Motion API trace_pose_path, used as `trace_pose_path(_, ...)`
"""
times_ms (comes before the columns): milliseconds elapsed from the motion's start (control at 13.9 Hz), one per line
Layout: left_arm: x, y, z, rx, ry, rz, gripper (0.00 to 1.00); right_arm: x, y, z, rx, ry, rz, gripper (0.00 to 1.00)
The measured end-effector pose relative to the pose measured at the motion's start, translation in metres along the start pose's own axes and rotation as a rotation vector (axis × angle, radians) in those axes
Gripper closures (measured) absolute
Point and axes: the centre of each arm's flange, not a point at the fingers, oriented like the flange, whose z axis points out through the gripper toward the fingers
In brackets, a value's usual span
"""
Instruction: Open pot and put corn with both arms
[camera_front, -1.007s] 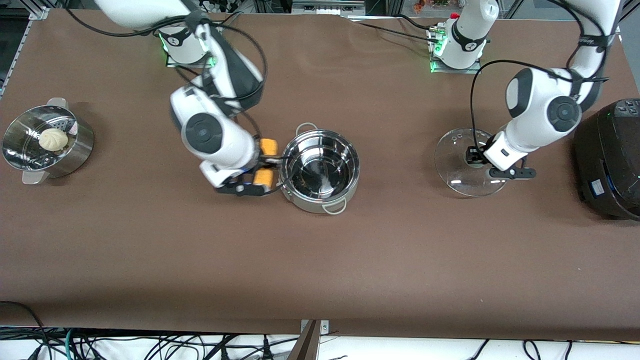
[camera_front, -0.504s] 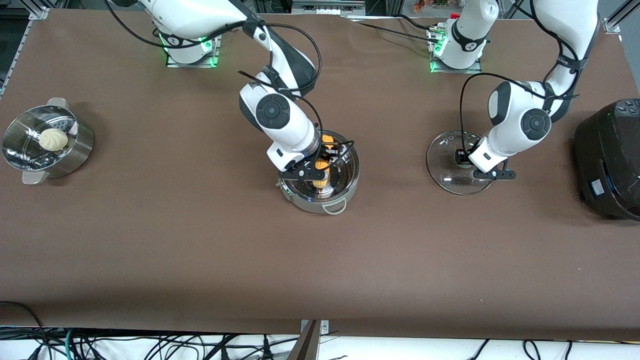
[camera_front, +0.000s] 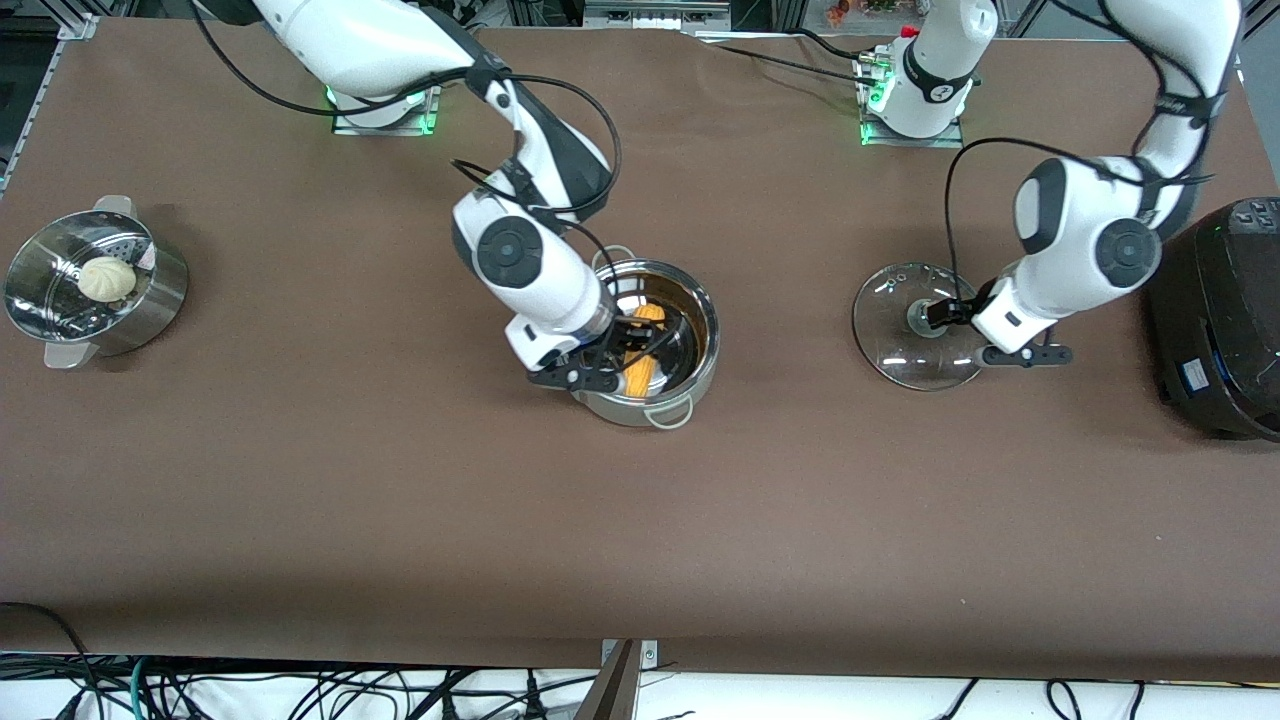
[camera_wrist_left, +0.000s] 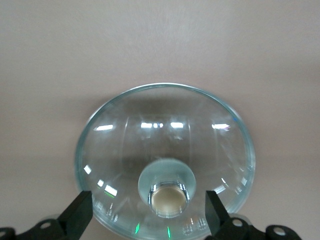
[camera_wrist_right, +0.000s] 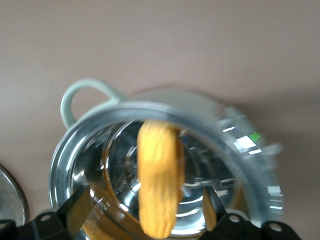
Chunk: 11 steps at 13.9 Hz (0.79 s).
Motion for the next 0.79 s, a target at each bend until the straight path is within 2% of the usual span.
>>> trace_pose_path(216, -0.010, 0.006, -0.123, -0.009, -0.036, 0.013, 0.00, 0.037, 0.046, -0.074, -0.036, 0.037, 0.067, 0.00)
trace_pose_path(360, -0.032, 0.005, -0.183, -0.014, -0.020, 0.016, 0.00, 0.055, 0.088, -0.119, -0.109, 0.043, 0.062, 0.00)
trace_pose_path(504, -0.051, 0.001, -0.225, -0.017, 0.002, 0.010, 0.00, 0.072, 0.130, -0.159, -0.161, 0.060, 0.022, 0.00)
trace_pose_path(647, -0.058, -0.006, -0.254, 0.012, 0.040, 0.004, 0.00, 0.087, 0.173, -0.199, -0.204, 0.091, 0.036, 0.00)
trace_pose_path(791, -0.059, -0.007, -0.263, 0.039, 0.056, 0.004, 0.01, 0.103, 0.227, -0.247, -0.214, 0.137, 0.063, 0.00)
